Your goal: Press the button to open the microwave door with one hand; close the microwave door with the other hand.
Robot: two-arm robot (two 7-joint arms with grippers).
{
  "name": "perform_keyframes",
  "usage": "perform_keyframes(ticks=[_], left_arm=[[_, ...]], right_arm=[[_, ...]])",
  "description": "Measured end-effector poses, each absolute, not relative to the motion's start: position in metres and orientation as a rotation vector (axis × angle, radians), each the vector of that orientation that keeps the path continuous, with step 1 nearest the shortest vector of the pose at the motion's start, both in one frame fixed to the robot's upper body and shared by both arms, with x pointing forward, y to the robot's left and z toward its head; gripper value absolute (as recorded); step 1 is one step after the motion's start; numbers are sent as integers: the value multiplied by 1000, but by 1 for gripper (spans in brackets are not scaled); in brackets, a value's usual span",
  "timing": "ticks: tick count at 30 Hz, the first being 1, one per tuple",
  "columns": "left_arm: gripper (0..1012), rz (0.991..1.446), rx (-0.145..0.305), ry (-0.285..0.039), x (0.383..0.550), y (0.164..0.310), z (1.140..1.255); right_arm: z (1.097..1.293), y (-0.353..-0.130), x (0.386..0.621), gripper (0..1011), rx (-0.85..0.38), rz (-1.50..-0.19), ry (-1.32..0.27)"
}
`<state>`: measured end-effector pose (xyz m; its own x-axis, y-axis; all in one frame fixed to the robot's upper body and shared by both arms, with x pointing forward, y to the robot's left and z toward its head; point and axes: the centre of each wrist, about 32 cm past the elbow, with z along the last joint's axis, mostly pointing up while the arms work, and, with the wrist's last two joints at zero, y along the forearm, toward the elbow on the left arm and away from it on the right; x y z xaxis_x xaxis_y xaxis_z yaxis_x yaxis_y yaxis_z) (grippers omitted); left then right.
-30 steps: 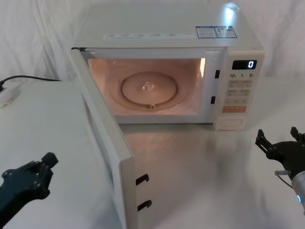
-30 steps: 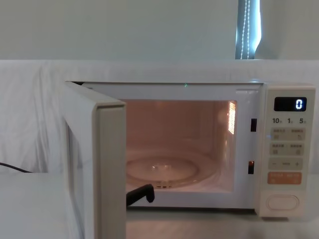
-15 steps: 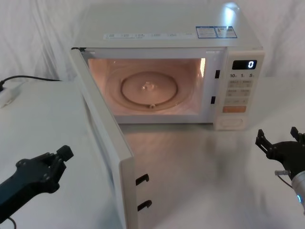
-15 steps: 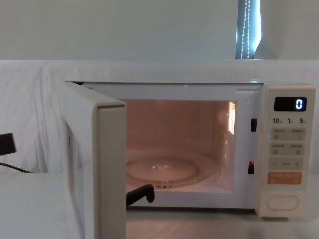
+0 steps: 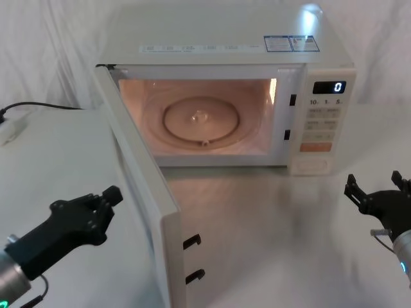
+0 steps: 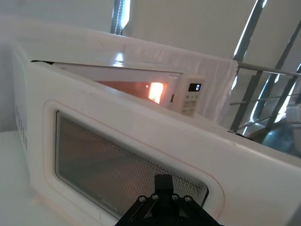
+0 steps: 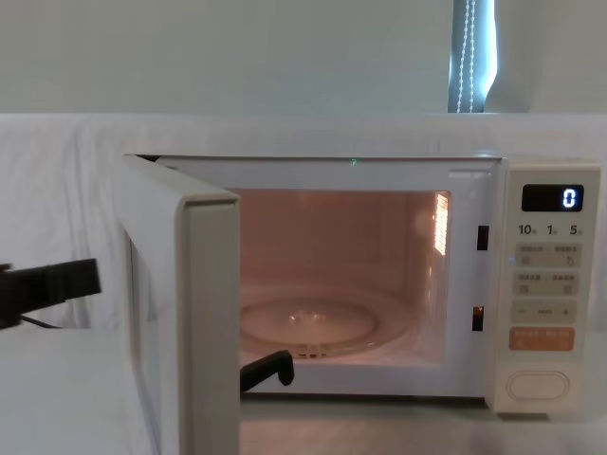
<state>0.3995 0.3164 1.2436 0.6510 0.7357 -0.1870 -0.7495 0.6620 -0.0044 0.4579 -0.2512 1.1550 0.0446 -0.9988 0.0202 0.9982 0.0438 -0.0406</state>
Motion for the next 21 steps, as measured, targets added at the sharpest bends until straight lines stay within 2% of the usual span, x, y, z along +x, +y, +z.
perform_keyframes(ticks=[8, 21], left_arm=[[0, 840, -97, 151, 412, 300, 1241], [0, 817, -115, 126, 431, 278, 1244]], right_arm=[[1155, -251, 458, 1002, -48, -1526, 15], [1155, -251, 458, 1002, -48, -1526, 15]])
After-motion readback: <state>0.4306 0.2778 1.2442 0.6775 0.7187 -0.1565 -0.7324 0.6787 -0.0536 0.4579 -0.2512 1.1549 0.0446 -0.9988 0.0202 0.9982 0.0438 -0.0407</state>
